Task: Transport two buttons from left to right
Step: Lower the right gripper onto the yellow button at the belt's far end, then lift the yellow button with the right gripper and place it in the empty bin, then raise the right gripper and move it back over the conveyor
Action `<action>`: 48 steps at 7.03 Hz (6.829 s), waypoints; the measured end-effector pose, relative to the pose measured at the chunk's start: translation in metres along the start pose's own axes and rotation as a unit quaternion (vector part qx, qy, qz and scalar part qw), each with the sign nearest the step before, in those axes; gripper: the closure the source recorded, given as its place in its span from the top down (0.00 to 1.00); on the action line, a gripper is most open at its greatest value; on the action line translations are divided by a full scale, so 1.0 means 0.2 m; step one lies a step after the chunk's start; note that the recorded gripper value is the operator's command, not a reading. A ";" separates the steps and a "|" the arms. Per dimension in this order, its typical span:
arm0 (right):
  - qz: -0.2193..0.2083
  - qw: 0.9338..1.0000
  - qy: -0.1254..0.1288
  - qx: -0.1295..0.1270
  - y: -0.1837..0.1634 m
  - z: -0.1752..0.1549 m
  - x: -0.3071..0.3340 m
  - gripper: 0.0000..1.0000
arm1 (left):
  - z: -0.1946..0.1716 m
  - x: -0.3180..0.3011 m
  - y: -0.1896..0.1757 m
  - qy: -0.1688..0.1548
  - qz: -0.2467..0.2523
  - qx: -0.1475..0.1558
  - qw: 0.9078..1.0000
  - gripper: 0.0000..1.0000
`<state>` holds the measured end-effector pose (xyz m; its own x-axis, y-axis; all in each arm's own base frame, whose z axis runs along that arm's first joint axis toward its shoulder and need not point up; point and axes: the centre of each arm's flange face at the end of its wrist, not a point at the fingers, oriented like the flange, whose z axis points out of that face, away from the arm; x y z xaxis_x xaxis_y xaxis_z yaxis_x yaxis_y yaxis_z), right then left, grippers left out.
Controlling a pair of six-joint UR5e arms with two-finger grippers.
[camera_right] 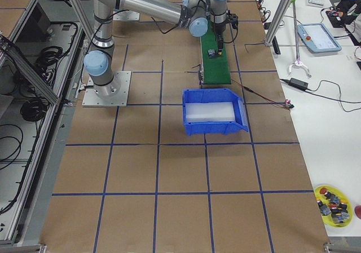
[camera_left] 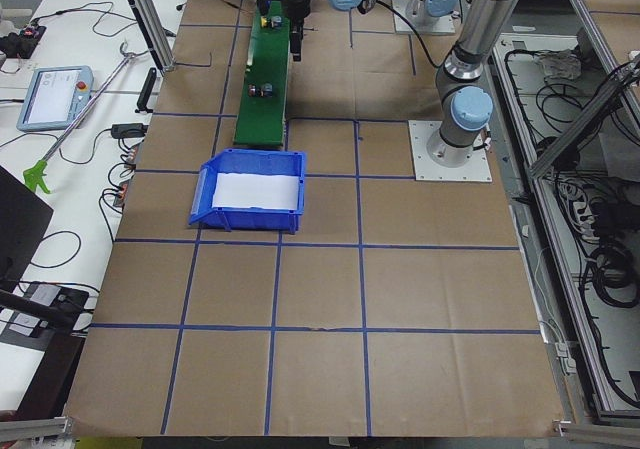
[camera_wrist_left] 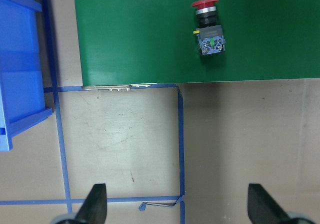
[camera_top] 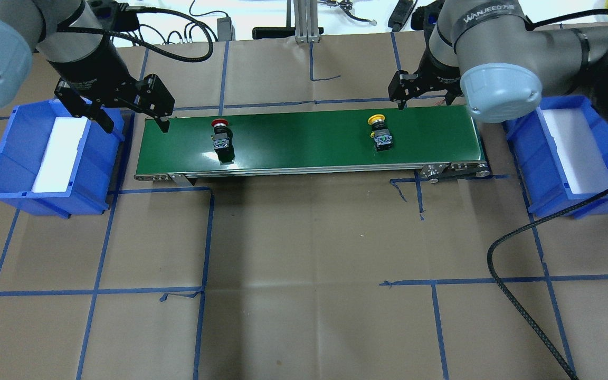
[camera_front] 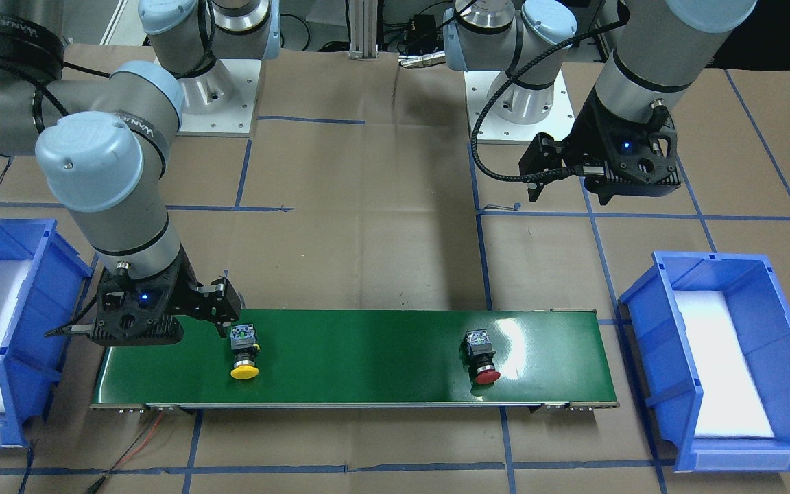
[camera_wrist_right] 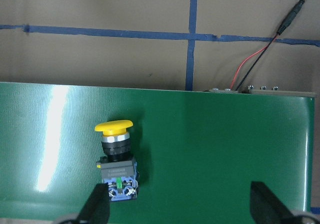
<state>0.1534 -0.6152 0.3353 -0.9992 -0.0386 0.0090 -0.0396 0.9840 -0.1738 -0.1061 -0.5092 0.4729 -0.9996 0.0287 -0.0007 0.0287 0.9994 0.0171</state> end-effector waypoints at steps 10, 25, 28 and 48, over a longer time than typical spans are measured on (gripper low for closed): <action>0.031 0.997 0.000 -0.067 0.00 0.43 0.01 0.06 | -0.01 0.00 0.00 -0.001 -0.003 0.004 1.000 1.00; -0.075 0.992 0.000 -0.103 0.38 0.13 1.77 0.05 | -0.02 0.00 -0.01 -0.002 -0.003 -0.002 1.000 1.00; -0.076 0.990 -0.010 -0.121 0.47 0.39 1.78 0.11 | -0.03 0.00 -0.02 -0.002 -0.002 0.001 1.000 1.00; 0.104 0.994 0.016 -0.042 -0.11 -0.59 0.14 1.00 | -0.03 -0.01 -0.03 -0.002 -0.001 0.002 1.000 1.00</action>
<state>0.1262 -0.6179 0.4547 -0.9853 0.1705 0.0140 0.1685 0.9814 -0.0917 -0.1037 -0.5150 0.4793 -0.9996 0.0264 -0.0056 0.0263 0.9996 0.0138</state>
